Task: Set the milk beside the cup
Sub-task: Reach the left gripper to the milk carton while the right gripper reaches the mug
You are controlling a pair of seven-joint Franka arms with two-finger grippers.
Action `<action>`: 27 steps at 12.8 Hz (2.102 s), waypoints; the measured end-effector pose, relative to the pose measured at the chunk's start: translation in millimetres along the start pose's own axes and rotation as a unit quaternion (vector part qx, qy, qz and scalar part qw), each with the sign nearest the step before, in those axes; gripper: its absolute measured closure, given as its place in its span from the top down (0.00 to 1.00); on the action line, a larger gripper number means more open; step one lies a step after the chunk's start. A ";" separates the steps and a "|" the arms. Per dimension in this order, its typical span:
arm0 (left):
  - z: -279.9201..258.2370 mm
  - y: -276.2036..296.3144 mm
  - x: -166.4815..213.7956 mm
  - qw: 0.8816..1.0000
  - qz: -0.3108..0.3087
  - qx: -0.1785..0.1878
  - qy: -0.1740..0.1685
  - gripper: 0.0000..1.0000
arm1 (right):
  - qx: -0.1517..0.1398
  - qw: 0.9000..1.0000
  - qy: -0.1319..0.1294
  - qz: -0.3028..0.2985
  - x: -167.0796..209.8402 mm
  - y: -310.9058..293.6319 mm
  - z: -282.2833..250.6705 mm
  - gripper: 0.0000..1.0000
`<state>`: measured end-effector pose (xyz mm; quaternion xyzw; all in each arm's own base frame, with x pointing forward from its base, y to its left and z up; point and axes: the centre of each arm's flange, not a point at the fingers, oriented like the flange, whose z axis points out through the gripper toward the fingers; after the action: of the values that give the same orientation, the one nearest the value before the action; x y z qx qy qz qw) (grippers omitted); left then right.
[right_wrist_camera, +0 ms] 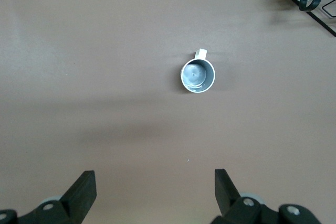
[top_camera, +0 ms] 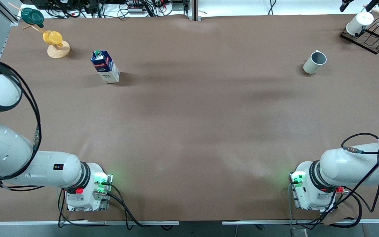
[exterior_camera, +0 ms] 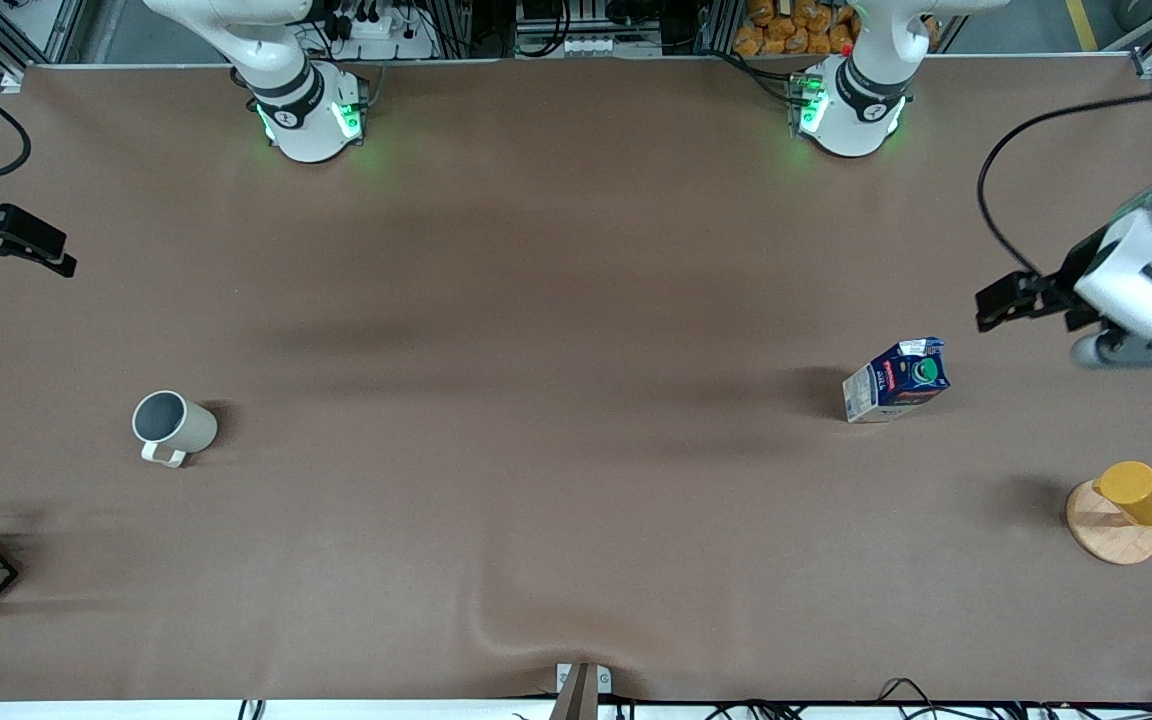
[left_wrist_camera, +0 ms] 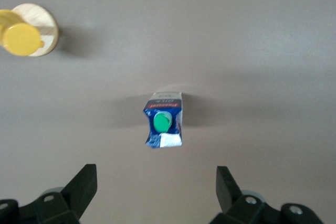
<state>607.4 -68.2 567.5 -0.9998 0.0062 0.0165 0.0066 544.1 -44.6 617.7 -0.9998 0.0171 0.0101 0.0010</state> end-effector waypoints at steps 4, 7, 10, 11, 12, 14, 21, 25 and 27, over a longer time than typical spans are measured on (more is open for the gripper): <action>47.9 30.5 17.3 1.000 0.012 0.000 -0.010 1.00 | 0.000 1.000 -0.013 -0.013 20.8 1.0 32.6 1.00; 71.2 45.0 15.9 1.000 -0.011 0.000 -0.010 1.00 | 0.001 0.999 -0.026 -0.028 45.4 6.3 73.5 1.00; 94.8 45.0 15.9 1.000 -0.014 -0.002 0.000 1.00 | 0.002 0.999 -0.028 -0.043 61.1 21.3 100.9 1.00; 100.9 43.8 15.0 1.000 -0.015 -0.002 0.001 1.00 | 0.002 0.999 -0.028 -0.047 66.2 27.2 110.8 1.00; 104.7 42.7 14.3 1.000 -0.016 -0.002 0.001 1.00 | 0.003 0.998 -0.030 -0.053 72.4 32.7 124.7 1.00; 107.7 42.1 12.7 1.000 -0.021 -0.002 0.001 1.00 | 0.005 0.997 -0.036 -0.072 88.4 41.4 164.2 1.00; 172.1 39.5 0.4 0.999 -0.026 -0.007 0.027 1.00 | 0.017 0.992 -0.092 -0.087 112.4 59.8 298.2 1.00; 189.5 30.2 -6.2 1.000 -0.019 0.014 0.020 1.00 | 0.019 0.990 -0.106 -0.088 114.5 59.5 334.5 1.00; 183.3 23.8 -6.7 0.999 -0.022 0.018 0.021 1.00 | 0.022 0.989 -0.116 -0.090 114.0 57.7 350.2 0.96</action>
<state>594.4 -89.4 384.2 -0.9995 -0.0156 -0.0051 0.0252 649.0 -105.3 265.2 -0.9891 -0.0731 0.1252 0.0257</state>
